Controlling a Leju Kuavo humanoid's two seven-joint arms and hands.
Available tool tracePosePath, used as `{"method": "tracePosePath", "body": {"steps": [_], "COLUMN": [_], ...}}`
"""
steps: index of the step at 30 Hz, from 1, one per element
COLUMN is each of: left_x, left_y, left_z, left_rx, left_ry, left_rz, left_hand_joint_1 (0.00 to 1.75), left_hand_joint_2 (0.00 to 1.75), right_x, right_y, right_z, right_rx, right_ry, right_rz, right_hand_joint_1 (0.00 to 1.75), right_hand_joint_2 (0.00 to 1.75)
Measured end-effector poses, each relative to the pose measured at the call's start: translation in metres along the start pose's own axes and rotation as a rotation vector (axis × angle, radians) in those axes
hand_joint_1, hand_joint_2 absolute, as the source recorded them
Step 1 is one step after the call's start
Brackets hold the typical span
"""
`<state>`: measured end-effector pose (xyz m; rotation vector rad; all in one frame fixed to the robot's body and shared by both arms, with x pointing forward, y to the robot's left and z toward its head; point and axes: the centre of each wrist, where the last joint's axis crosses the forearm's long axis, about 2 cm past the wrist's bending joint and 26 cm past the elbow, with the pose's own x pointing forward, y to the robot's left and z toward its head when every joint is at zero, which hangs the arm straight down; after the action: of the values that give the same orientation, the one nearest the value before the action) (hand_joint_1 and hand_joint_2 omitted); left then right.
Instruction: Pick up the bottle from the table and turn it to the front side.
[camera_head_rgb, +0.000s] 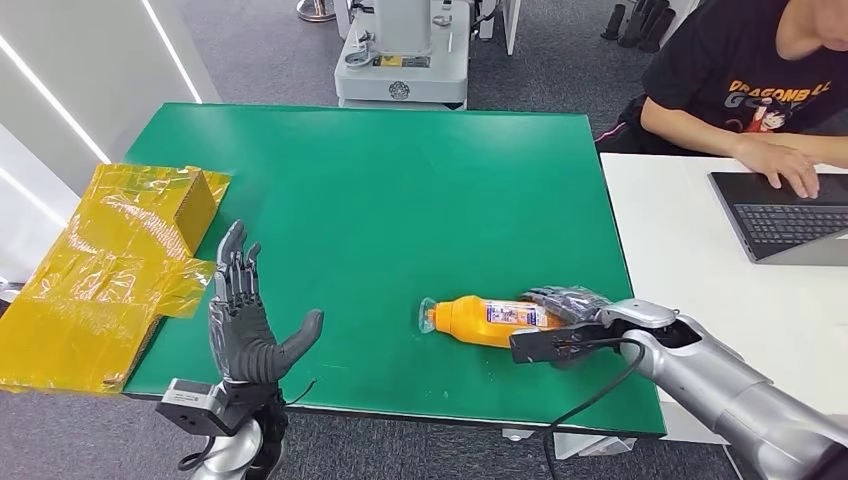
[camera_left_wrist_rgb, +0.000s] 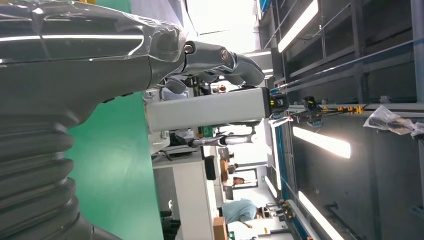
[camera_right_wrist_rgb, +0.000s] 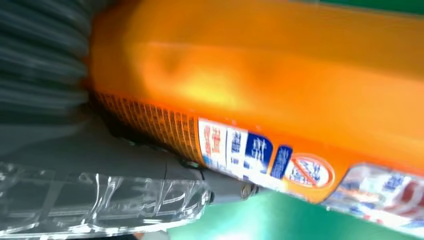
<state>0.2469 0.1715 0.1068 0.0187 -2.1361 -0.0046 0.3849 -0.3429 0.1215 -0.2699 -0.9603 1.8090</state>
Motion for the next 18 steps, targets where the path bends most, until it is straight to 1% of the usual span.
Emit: {"method": "tracePosePath", "body": {"steps": [1,2,11,18], "left_x": [0.0,0.0,-0.001,-0.001], "left_y": [0.0,0.0,0.0,-0.002], "left_z": [0.0,0.0,0.001,0.001], "left_rx": [0.0,0.0,0.001,0.004], "left_ry": [0.001,0.002,0.006,0.007], "left_rz": [0.0,0.0,0.0,0.002], "left_hand_joint_1": [0.0,0.0,0.0,0.0], "left_hand_joint_2": [1.75,1.75,1.75,1.75], "right_x": [0.0,-0.001,0.0,0.009], "right_y": [0.002,0.003,0.014,0.03], "right_z": [0.0,-0.001,-0.004,-0.009], "right_rx": [-0.006,-0.012,-0.067,-0.185], "right_ry": [-0.003,-0.006,-0.018,0.007], "right_rz": [0.002,0.004,0.005,0.015], "right_hand_joint_1": [1.73,1.74,1.75,1.75], "right_hand_joint_2": [1.75,1.75,1.75,1.75]}}
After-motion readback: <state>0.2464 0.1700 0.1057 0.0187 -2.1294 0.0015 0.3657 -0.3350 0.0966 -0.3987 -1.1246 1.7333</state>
